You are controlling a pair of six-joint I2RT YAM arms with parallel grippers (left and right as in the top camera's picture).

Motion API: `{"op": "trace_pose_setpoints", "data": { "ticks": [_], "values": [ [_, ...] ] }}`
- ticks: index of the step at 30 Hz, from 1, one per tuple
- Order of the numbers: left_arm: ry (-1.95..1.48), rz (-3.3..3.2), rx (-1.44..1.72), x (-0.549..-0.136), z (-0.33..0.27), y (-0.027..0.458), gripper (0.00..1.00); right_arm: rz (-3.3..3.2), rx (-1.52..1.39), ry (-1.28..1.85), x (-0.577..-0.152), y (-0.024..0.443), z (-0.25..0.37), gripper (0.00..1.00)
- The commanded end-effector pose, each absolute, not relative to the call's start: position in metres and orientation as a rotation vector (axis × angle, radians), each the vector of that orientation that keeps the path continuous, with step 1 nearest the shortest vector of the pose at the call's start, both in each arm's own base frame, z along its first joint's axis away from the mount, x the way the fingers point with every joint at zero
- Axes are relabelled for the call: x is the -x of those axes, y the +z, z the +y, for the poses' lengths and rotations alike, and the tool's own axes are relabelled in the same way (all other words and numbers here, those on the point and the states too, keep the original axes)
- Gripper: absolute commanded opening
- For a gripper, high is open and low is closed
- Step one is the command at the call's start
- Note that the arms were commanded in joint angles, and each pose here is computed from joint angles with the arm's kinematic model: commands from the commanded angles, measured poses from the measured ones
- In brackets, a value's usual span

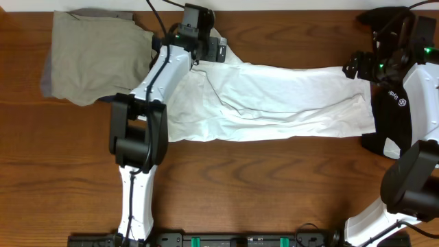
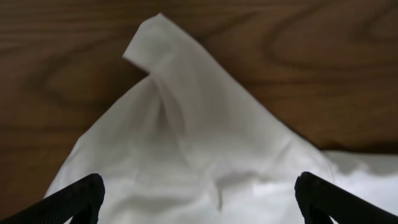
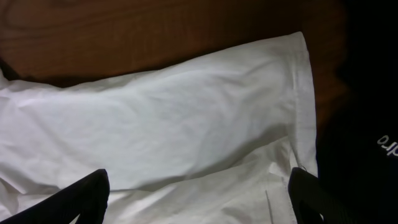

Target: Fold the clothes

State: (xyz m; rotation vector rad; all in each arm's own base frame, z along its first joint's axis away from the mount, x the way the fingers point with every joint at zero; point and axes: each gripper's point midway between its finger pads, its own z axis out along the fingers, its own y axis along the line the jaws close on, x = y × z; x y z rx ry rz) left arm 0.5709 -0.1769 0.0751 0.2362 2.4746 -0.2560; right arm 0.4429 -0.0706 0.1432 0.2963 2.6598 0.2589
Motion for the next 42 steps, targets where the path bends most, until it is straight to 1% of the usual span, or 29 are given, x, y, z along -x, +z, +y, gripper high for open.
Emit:
{"op": "trace_pose_setpoints", "data": {
  "ticks": [1,6,12,13,15,17,18,23,26,30,34,37,40,42],
  "values": [
    [-0.276,2.421,-0.239,-0.586,-0.18,0.08,0.98,2.658,-0.25,0.238,-0.445,0.147,-0.068,0.89],
    [-0.281,2.394,-0.223,-0.598,-0.181,0.064,0.98,2.666,-0.248,0.202,-0.443,0.145,-0.072,0.88],
    [-0.29,2.346,-0.191,-0.614,-0.178,0.055,1.0,2.664,-0.248,0.201,-0.444,0.145,-0.072,0.87],
    [-0.291,2.339,-0.188,-0.616,-0.177,0.052,0.99,2.662,-0.247,0.2,-0.444,0.145,-0.072,0.87],
    [-0.295,2.33,-0.168,-0.62,-0.174,0.048,0.96,2.656,-0.246,0.199,-0.446,0.146,-0.073,0.87],
    [-0.299,2.325,-0.155,-0.623,-0.172,0.045,0.88,2.652,-0.244,0.198,-0.447,0.146,-0.072,0.86],
    [-0.299,2.326,-0.149,-0.624,-0.171,0.041,0.87,2.652,-0.243,0.198,-0.447,0.146,-0.072,0.86],
    [-0.297,2.336,-0.148,-0.623,-0.171,0.034,0.85,2.651,-0.241,0.198,-0.447,0.146,-0.072,0.86],
    [-0.298,2.329,-0.148,-0.625,-0.171,0.035,0.82,2.649,-0.245,0.199,-0.448,0.147,-0.072,0.86],
    [-0.299,2.326,-0.148,-0.625,-0.171,0.036,0.72,2.649,-0.245,0.199,-0.447,0.147,-0.072,0.86],
    [-0.299,2.331,-0.15,-0.624,-0.172,0.035,0.57,2.648,-0.245,0.199,-0.448,0.147,-0.072,0.85],
    [-0.297,2.335,-0.15,-0.623,-0.172,0.033,0.54,2.649,-0.245,0.199,-0.447,0.147,-0.072,0.85],
    [-0.297,2.337,-0.15,-0.623,-0.171,0.032,0.46,2.649,-0.245,0.199,-0.448,0.147,-0.072,0.84],
    [-0.297,2.339,-0.151,-0.623,-0.171,0.03,0.45,2.649,-0.245,0.199,-0.448,0.147,-0.072,0.84]
  ]
}}
